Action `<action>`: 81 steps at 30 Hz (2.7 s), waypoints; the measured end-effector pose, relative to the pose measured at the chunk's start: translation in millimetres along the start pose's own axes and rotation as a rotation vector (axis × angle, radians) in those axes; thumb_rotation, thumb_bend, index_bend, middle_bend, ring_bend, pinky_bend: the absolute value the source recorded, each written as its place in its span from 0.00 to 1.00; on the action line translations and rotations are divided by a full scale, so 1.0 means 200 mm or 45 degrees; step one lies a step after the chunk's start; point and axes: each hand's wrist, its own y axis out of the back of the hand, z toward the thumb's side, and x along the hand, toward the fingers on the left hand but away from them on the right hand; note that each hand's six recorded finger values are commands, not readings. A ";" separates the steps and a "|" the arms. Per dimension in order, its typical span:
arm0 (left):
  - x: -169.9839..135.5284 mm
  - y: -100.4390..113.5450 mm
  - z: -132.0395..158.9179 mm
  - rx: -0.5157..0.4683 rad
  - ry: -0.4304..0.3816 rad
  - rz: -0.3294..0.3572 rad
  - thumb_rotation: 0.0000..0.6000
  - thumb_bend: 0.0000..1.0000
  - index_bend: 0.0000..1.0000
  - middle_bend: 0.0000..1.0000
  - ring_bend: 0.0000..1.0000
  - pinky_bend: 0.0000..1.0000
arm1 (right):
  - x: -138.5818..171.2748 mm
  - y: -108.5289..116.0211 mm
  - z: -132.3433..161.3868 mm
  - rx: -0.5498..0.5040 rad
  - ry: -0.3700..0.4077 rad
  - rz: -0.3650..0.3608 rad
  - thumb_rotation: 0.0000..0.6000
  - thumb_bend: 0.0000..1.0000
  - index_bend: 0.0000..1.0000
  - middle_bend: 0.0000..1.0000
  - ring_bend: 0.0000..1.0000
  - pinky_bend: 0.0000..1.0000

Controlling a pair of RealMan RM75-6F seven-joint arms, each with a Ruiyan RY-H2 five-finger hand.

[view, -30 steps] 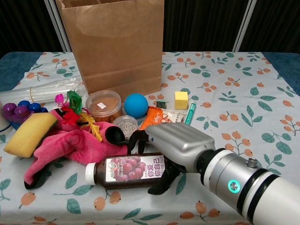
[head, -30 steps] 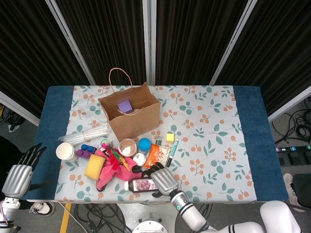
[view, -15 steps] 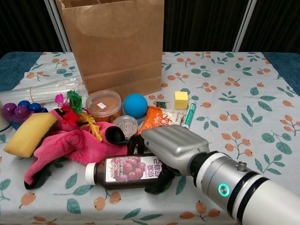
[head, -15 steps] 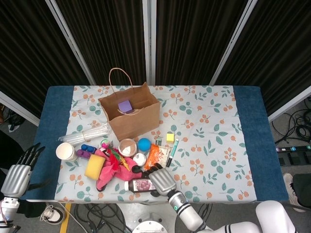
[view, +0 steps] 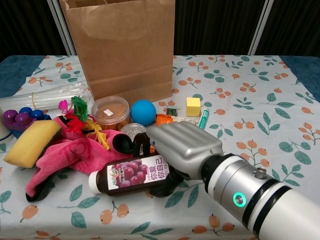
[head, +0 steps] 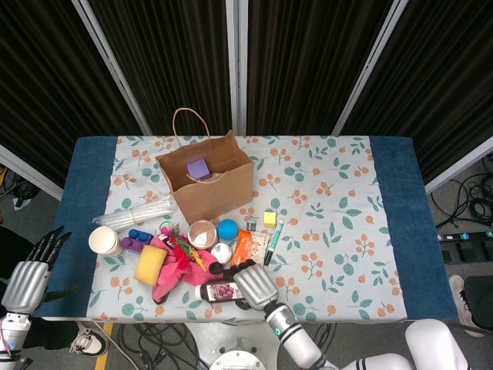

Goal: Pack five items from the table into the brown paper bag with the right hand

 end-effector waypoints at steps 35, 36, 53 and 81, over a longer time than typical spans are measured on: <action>0.02 -0.02 0.05 -0.013 -0.020 -0.018 1.00 0.05 0.11 0.10 0.06 0.16 | 0.14 0.53 -0.13 -0.033 -0.004 -0.332 1.00 0.34 0.61 0.55 0.43 0.41; 0.02 -0.02 0.05 -0.013 -0.021 -0.019 1.00 0.05 0.11 0.10 0.06 0.16 | 0.14 0.54 -0.13 -0.034 -0.002 -0.341 1.00 0.34 0.61 0.55 0.43 0.41; 0.01 -0.02 0.06 -0.016 -0.026 -0.035 1.00 0.05 0.11 0.10 0.06 0.16 | 0.22 0.77 -0.14 -0.048 0.002 -0.492 1.00 0.34 0.61 0.55 0.43 0.41; 0.06 0.00 0.09 -0.013 -0.058 -0.036 1.00 0.05 0.11 0.10 0.06 0.16 | 0.14 1.63 0.04 0.043 -0.019 -0.880 1.00 0.35 0.62 0.55 0.43 0.41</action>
